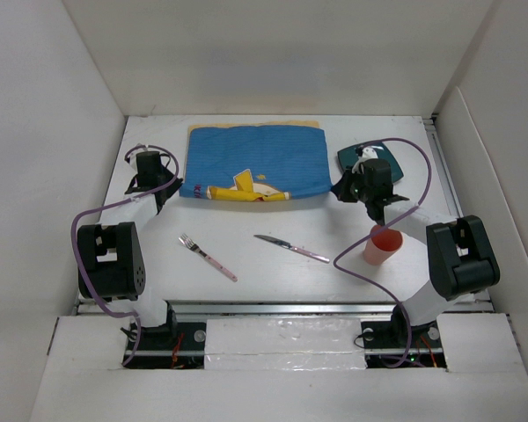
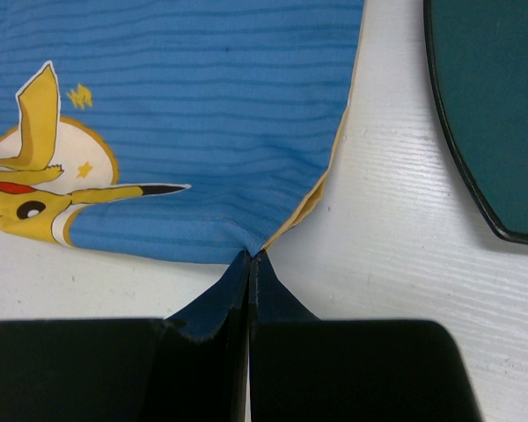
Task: Set the dinner table for one person
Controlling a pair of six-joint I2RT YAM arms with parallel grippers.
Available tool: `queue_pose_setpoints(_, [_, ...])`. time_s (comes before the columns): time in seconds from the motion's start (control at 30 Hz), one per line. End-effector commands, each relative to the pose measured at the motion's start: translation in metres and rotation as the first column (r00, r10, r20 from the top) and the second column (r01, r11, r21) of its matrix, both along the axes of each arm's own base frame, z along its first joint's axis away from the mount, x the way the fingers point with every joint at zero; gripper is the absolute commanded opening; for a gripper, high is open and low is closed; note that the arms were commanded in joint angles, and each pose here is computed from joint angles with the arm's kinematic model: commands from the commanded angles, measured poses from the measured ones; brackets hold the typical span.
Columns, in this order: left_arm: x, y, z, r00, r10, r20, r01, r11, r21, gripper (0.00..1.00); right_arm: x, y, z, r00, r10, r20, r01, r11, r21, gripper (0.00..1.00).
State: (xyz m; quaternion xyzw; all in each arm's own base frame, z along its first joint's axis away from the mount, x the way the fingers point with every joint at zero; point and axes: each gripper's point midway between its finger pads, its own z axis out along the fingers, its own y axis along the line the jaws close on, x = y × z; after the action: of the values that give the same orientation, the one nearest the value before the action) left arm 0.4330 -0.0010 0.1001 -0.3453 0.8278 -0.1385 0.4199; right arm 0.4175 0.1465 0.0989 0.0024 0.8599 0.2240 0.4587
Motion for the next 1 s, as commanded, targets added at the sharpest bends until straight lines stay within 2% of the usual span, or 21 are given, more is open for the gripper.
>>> queue_pose_setpoints(0.0, [-0.009,0.000,0.002,0.999,0.042,-0.030,-0.041,0.999,0.031,0.00,0.000,-0.005,0.007,0.998,-0.025,0.049,0.026,1.000,-0.011,0.00])
queue_pose_setpoints(0.17, [-0.023,0.002,-0.013,0.992,0.064,-0.105,-0.062,0.998,0.025,0.00,-0.013,-0.012,0.002,0.999,-0.040,0.035,0.041,0.999,-0.032,0.00])
queue_pose_setpoints(0.53, [-0.042,-0.005,0.016,0.998,0.053,-0.019,-0.053,0.998,-0.014,0.00,-0.030,-0.014,0.017,0.998,-0.062,0.031,0.064,0.996,-0.057,0.00])
queue_pose_setpoints(0.57, [-0.043,-0.006,0.016,0.999,0.051,-0.020,-0.051,0.999,-0.018,0.02,-0.028,-0.016,0.022,0.996,-0.077,0.037,0.079,0.995,-0.056,0.00])
queue_pose_setpoints(0.6, [-0.046,-0.007,0.015,0.998,0.051,-0.026,-0.052,0.998,-0.029,0.11,-0.030,-0.014,0.023,0.996,-0.085,0.029,0.086,0.994,-0.060,0.02])
queue_pose_setpoints(0.63, [-0.046,-0.007,0.015,0.998,0.051,-0.026,-0.052,0.998,-0.029,0.11,-0.032,-0.015,0.021,0.996,-0.085,0.019,0.086,0.994,-0.064,0.02])
queue_pose_setpoints(0.67, [-0.046,-0.010,0.023,0.999,0.045,-0.006,-0.046,0.998,-0.042,0.27,-0.029,-0.016,0.025,0.994,-0.111,0.018,0.112,0.991,-0.074,0.18])
queue_pose_setpoints(0.7, [-0.046,-0.010,0.023,0.999,0.048,-0.006,-0.048,0.998,-0.045,0.27,-0.029,-0.016,0.026,0.994,-0.111,0.021,0.112,0.991,-0.073,0.19])
queue_pose_setpoints(0.73, [-0.046,-0.016,0.028,1.000,0.022,0.008,-0.022,0.997,-0.069,0.29,-0.030,-0.017,0.026,0.993,-0.117,0.015,0.118,0.990,-0.079,0.29])
queue_pose_setpoints(0.83, [-0.053,-0.021,0.050,0.998,-0.001,0.071,0.007,0.997,-0.083,0.30,-0.027,-0.024,0.042,0.989,-0.144,0.041,0.148,0.984,-0.096,0.41])
queue_pose_setpoints(0.97, [-0.064,-0.026,0.090,0.982,-0.041,0.186,0.054,0.996,-0.067,0.31,-0.026,-0.024,0.083,0.985,-0.131,0.111,0.138,0.988,-0.066,0.47])
